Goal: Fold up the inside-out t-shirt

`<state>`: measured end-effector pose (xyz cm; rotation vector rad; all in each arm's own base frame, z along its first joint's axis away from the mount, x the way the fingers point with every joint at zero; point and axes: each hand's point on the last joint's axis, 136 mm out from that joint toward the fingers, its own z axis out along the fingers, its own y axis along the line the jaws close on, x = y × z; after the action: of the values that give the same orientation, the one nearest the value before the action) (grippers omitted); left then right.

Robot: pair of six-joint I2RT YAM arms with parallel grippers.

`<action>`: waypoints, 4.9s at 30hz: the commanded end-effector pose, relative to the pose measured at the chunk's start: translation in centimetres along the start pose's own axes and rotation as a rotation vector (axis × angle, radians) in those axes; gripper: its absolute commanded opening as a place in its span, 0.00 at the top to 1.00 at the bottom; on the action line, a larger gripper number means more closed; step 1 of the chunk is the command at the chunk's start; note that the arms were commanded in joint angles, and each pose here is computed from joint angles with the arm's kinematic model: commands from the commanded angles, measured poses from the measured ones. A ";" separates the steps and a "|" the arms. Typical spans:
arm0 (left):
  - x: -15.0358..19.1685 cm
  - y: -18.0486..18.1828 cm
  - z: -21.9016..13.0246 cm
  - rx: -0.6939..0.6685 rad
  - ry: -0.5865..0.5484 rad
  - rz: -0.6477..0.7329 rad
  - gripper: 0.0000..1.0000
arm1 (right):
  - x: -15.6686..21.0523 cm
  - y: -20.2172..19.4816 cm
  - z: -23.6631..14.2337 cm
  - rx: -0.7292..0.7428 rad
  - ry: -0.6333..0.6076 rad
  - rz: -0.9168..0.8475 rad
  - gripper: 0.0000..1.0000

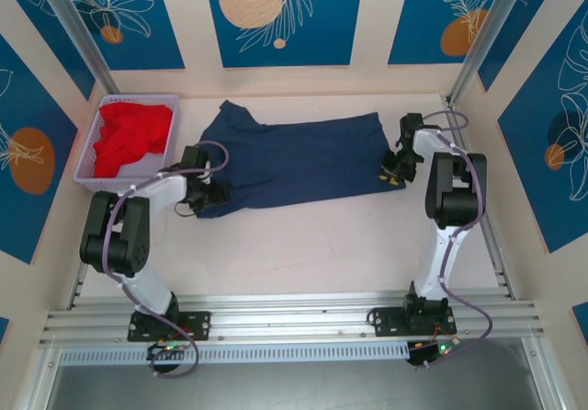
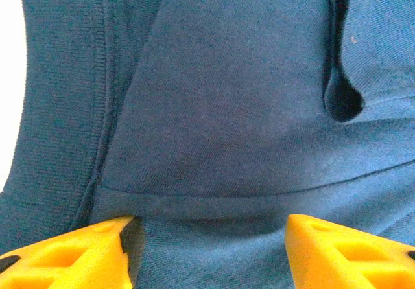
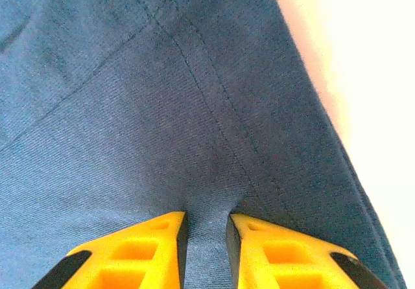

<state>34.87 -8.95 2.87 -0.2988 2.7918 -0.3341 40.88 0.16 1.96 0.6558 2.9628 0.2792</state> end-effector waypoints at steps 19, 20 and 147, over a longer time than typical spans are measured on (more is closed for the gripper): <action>0.1 -0.7 -5.4 0.076 -0.089 -0.037 0.38 | 15.1 22.6 -9.1 -0.481 -0.346 -0.863 0.52; 0.3 -0.3 -5.4 0.085 -0.079 -0.054 0.38 | 16.2 24.3 -9.0 -0.506 -0.362 -0.924 0.52; -21.6 -9.4 2.2 0.225 -0.224 0.064 0.42 | 2.3 7.2 -7.0 -0.256 -0.326 -0.199 0.60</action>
<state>56.58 -12.85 10.78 -0.2399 2.4317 -0.5537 39.60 6.37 9.23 0.3777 2.6183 0.4724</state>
